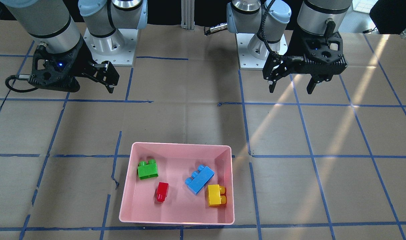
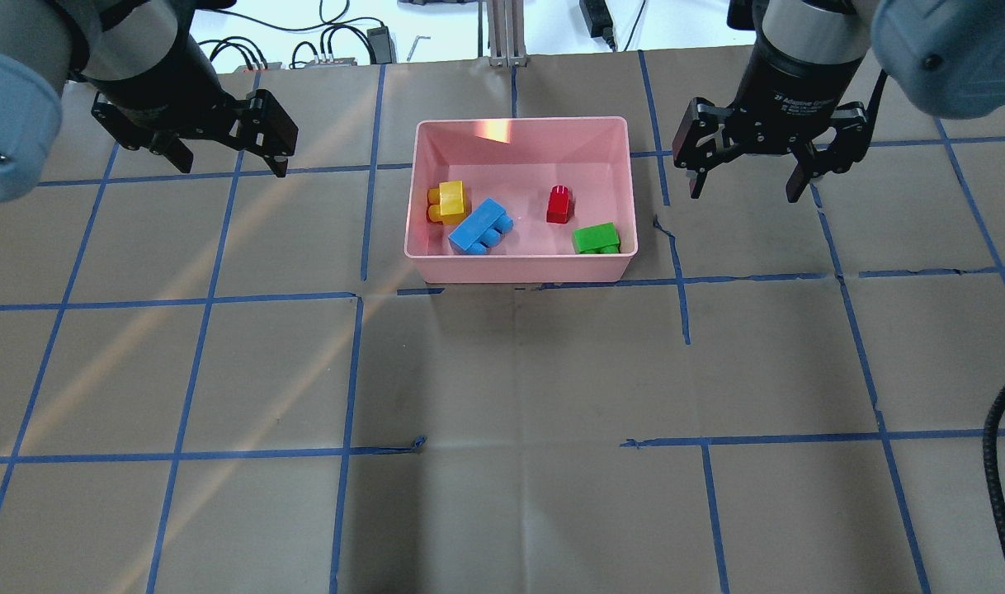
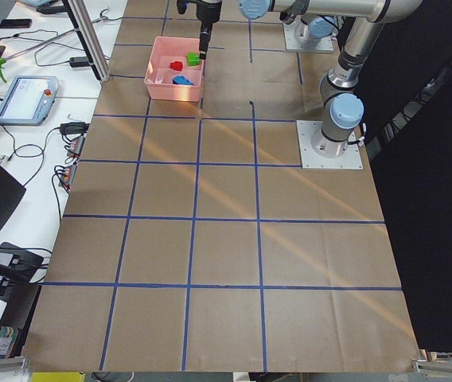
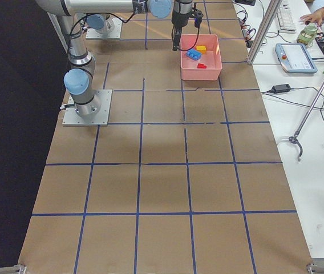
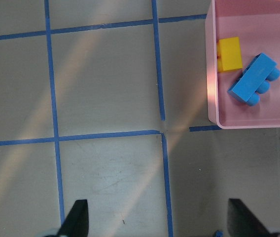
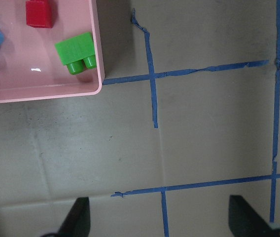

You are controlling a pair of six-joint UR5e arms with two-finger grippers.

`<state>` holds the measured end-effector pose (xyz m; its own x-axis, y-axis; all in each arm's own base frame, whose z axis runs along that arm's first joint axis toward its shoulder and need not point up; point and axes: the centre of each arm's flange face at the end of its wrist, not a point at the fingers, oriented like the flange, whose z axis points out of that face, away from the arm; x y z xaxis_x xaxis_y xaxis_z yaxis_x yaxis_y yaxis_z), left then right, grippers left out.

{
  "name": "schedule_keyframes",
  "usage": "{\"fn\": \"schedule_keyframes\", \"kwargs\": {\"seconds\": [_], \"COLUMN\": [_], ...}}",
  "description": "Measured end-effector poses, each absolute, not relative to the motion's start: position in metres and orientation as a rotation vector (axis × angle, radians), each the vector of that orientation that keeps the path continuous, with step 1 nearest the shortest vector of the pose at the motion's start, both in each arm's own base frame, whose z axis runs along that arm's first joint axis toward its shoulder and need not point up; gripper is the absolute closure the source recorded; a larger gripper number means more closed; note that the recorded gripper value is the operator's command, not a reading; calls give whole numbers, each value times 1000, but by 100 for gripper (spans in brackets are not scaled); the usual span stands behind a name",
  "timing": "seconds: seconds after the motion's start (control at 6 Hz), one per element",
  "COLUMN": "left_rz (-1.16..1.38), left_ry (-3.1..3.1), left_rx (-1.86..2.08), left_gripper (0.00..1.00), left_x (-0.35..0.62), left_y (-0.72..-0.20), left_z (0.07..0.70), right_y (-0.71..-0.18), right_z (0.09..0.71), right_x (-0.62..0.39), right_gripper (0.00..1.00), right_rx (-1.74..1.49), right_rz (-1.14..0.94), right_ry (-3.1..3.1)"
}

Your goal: Put all blocks into box

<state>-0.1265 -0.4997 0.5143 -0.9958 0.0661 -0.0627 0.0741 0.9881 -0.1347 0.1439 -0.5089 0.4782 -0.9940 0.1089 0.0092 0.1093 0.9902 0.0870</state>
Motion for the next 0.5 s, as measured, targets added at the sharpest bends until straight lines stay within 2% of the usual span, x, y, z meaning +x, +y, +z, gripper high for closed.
{"fn": "schedule_keyframes", "kwargs": {"seconds": [0.5], "left_rz": [-212], "left_ry": [3074], "left_rx": [109], "left_gripper": [1], "left_x": [-127], "left_y": [-499], "left_z": [515], "right_y": [-508], "right_z": [479], "right_x": [143], "right_gripper": [1], "right_rx": [-173], "right_rz": [-141], "right_ry": [-3129]}}
